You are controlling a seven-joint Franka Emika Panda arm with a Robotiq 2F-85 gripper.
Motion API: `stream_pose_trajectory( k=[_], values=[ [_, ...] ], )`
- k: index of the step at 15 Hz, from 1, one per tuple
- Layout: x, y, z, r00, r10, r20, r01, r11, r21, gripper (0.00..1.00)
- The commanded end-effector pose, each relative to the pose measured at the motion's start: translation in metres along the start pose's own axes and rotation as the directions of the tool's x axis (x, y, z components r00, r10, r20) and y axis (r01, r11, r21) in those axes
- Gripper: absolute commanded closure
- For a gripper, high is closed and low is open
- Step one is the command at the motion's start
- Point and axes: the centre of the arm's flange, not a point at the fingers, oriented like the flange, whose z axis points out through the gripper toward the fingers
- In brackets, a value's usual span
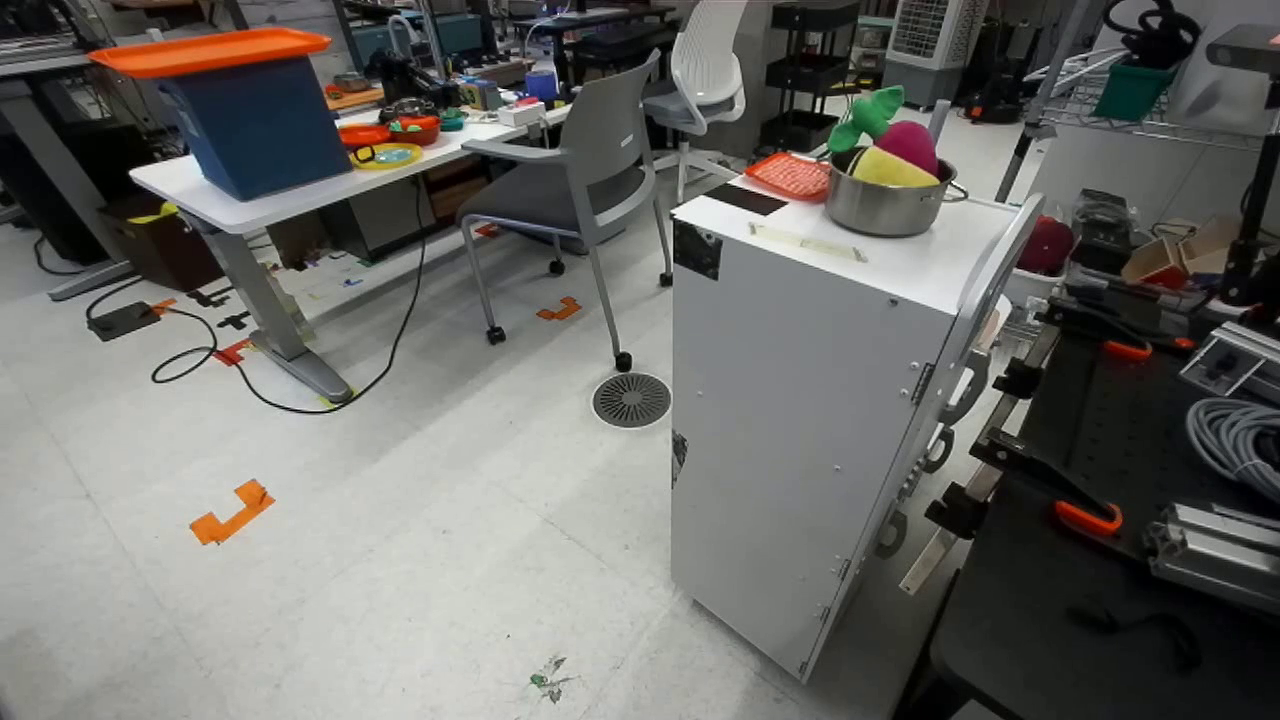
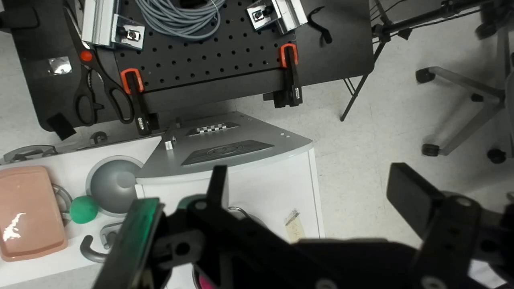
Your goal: Remove the toy from the pot and put it in the sink
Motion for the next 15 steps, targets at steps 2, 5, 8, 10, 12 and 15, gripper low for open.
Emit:
stream_pose_trajectory(
  k=[2, 5, 8, 10, 12, 15],
  values=[
    [0.000, 0.000, 0.000, 1.000, 0.000, 0.000, 0.000, 1.000, 0.000, 0.00],
    [0.000, 0.000, 0.000, 1.000, 0.000, 0.000, 0.000, 1.000, 0.000, 0.00],
    [0.000, 0.000, 0.000, 1.000, 0.000, 0.001, 0.000, 1.000, -0.001, 0.00],
    [0.000, 0.003, -0.002, 1.000, -0.003, -0.004, 0.002, 1.000, -0.023, 0.00],
    [0.006, 0.007, -0.005, 1.000, 0.019, -0.020, -0.020, 0.996, -0.092, 0.00],
    [0.018, 0.020, -0.015, 0.997, 0.049, -0.066, -0.062, 0.978, -0.201, 0.00]
  ],
)
